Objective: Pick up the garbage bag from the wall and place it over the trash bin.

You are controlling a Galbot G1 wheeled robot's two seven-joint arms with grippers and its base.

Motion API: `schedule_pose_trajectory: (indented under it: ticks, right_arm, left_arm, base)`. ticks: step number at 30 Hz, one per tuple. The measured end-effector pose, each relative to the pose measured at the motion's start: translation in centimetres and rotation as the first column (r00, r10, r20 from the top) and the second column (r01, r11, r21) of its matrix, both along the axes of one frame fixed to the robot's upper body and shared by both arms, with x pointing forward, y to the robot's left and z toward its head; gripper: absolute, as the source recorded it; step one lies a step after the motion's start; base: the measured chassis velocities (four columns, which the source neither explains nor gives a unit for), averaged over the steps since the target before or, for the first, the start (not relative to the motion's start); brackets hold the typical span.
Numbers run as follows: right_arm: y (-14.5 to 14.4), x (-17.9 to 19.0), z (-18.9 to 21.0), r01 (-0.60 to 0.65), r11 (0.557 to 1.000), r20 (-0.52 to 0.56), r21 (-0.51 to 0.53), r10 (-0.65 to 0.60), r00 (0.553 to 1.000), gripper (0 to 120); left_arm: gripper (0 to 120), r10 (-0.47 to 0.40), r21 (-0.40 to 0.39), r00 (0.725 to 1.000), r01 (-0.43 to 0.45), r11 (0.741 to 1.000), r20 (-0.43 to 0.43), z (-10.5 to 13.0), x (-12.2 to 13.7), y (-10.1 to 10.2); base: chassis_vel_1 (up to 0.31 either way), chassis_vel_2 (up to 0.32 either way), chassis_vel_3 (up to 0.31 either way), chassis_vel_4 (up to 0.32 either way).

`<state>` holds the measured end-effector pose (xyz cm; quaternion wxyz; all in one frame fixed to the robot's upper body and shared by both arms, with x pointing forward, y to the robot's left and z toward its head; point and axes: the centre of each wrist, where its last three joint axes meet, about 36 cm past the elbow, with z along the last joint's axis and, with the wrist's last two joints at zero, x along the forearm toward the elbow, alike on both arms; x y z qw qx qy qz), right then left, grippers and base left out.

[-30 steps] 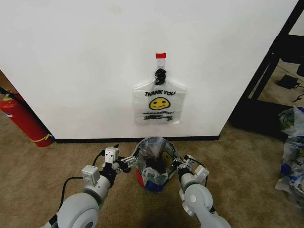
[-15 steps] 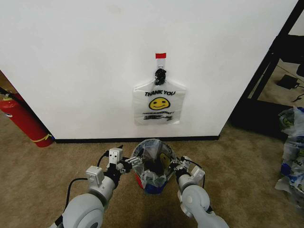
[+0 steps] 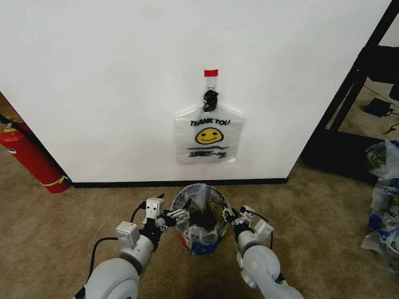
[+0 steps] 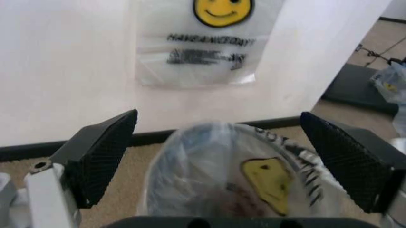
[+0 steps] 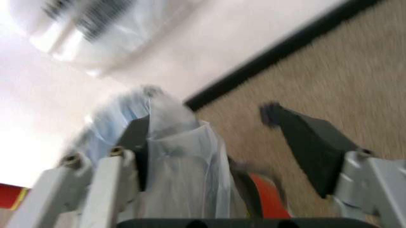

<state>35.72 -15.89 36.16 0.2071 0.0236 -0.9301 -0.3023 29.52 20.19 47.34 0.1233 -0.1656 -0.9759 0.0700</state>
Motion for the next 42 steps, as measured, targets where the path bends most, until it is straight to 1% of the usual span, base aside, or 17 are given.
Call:
schedule_pose_trajectory:
  ticks: [1, 4, 8, 12, 15, 17, 18, 19, 21, 23, 25, 28, 30, 31, 34, 37, 42]
  right_arm:
    - [-0.1, -0.2, 0.4, -0.003, 1.000, 0.013, -0.003, 0.003, 1.000, 69]
    - [-0.8, -1.4, 2.0, -0.018, 1.000, 0.051, -0.024, 0.019, 0.999, 84]
    - [-1.3, -2.2, 2.4, -0.024, 0.998, 0.046, -0.054, 0.027, 0.999, 96]
    - [-1.4, -2.4, 1.8, -0.024, 0.997, 0.047, -0.079, 0.028, 0.998, 100]
    - [-1.3, -2.7, 1.8, -0.026, 0.997, 0.109, -0.077, 0.034, 0.993, 100]
    - [-1.4, -3.1, 1.9, -0.013, 0.996, 0.199, -0.092, 0.032, 0.980, 100]
    - [-1.7, -3.7, 2.0, 0.008, 0.993, 0.279, -0.120, 0.026, 0.960, 100]
    - [-1.9, -4.0, 2.0, 0.020, 0.990, 0.316, -0.139, 0.025, 0.948, 100]
    - [-2.9, -5.3, 1.8, 0.073, 0.969, 0.432, -0.235, 0.036, 0.901, 100]
    - [-3.2, -5.8, 1.7, 0.090, 0.960, 0.459, -0.264, 0.043, 0.887, 100]
    - [-5.0, -8.3, 1.3, 0.160, 0.915, 0.532, -0.369, 0.067, 0.844, 100]
    - [-5.8, -11.8, 1.0, 0.206, 0.885, 0.560, -0.417, 0.071, 0.825, 100]
    - [-6.0, -13.9, 1.0, 0.243, 0.868, 0.590, -0.434, 0.070, 0.805, 100]
    - [-6.0, -13.9, 1.0, 0.243, 0.868, 0.590, -0.434, 0.070, 0.805, 100]
    - [-5.8, -16.1, 1.3, 0.278, 0.853, 0.617, -0.441, 0.064, 0.784, 100]
    - [-5.7, -17.5, 1.3, 0.298, 0.842, 0.631, -0.450, 0.063, 0.773, 100]
    - [-5.9, -18.1, 0.8, 0.306, 0.832, 0.631, -0.463, 0.067, 0.773, 100]
  left_arm:
    - [100, 0.003, 0.000, 1.000, -0.003, 1.000, 0.001, 0.0, 0.0, 0.1]
    - [100, 0.017, -0.005, 1.000, -0.017, 1.000, 0.001, 0.0, 0.0, 0.3]
    - [100, 0.020, -0.008, 1.000, -0.020, 1.000, -0.005, -0.1, -0.2, 0.3]
    - [100, 0.012, -0.008, 1.000, -0.012, 1.000, 0.001, 0.2, -0.7, 0.1]
    - [100, 0.015, -0.010, 1.000, -0.015, 1.000, 0.012, 0.6, -0.9, 0.1]
    - [100, 0.027, -0.013, 0.999, -0.026, 1.000, 0.036, 0.6, -0.9, 0.5]
    - [100, 0.044, -0.013, 0.997, -0.043, 0.999, 0.066, 0.3, -0.7, 0.9]
    - [100, 0.059, -0.016, 0.995, -0.058, 0.998, 0.083, -0.2, -0.6, 1.2]
    - [100, 0.117, -0.052, 0.985, -0.111, 0.992, 0.125, -1.7, -0.2, 2.2]
    - [100, 0.138, -0.071, 0.981, -0.129, 0.989, 0.139, -2.1, -0.1, 2.5]
    - [100, 0.194, -0.114, 0.964, -0.175, 0.978, 0.183, -4.0, -0.4, 3.8]
    - [100, 0.246, -0.120, 0.932, -0.222, 0.968, 0.266, -6.4, -1.3, 5.3]
    - [100, 0.287, -0.125, 0.893, -0.260, 0.958, 0.347, -8.0, -2.5, 6.2]
    - [100, 0.287, -0.125, 0.893, -0.260, 0.958, 0.347, -8.0, -2.5, 6.2]
    - [100, 0.326, -0.111, 0.832, -0.309, 0.944, 0.449, -9.5, -3.9, 6.7]
    - [100, 0.351, -0.112, 0.820, -0.338, 0.934, 0.451, -9.8, -5.4, 6.6]
    - [100, 0.354, -0.098, 0.824, -0.348, 0.932, 0.442, -9.9, -6.2, 6.3]
  base:
    - [0.000, 0.000, 0.000, 0.000]
    - [0.000, 0.000, 0.000, 0.000]
    - [0.000, 0.000, 0.000, 0.000]
    - [0.000, 0.000, 0.000, 0.000]
    - [0.000, 0.000, 0.000, 0.000]
    - [0.000, 0.000, 0.000, 0.000]
    - [0.000, 0.000, 0.000, 0.000]
    - [0.000, 0.000, 0.000, 0.000]
    - [0.000, 0.000, 0.000, 0.000]
    - [0.000, 0.000, 0.000, 0.000]
    - [0.000, 0.000, 0.000, 0.000]
    - [0.000, 0.000, 0.000, 0.000]
    - [0.000, 0.000, 0.000, 0.000]
    - [0.000, 0.000, 0.000, 0.000]
    - [0.000, 0.000, 0.000, 0.000]
    - [0.000, 0.000, 0.000, 0.000]
    - [0.000, 0.000, 0.000, 0.000]
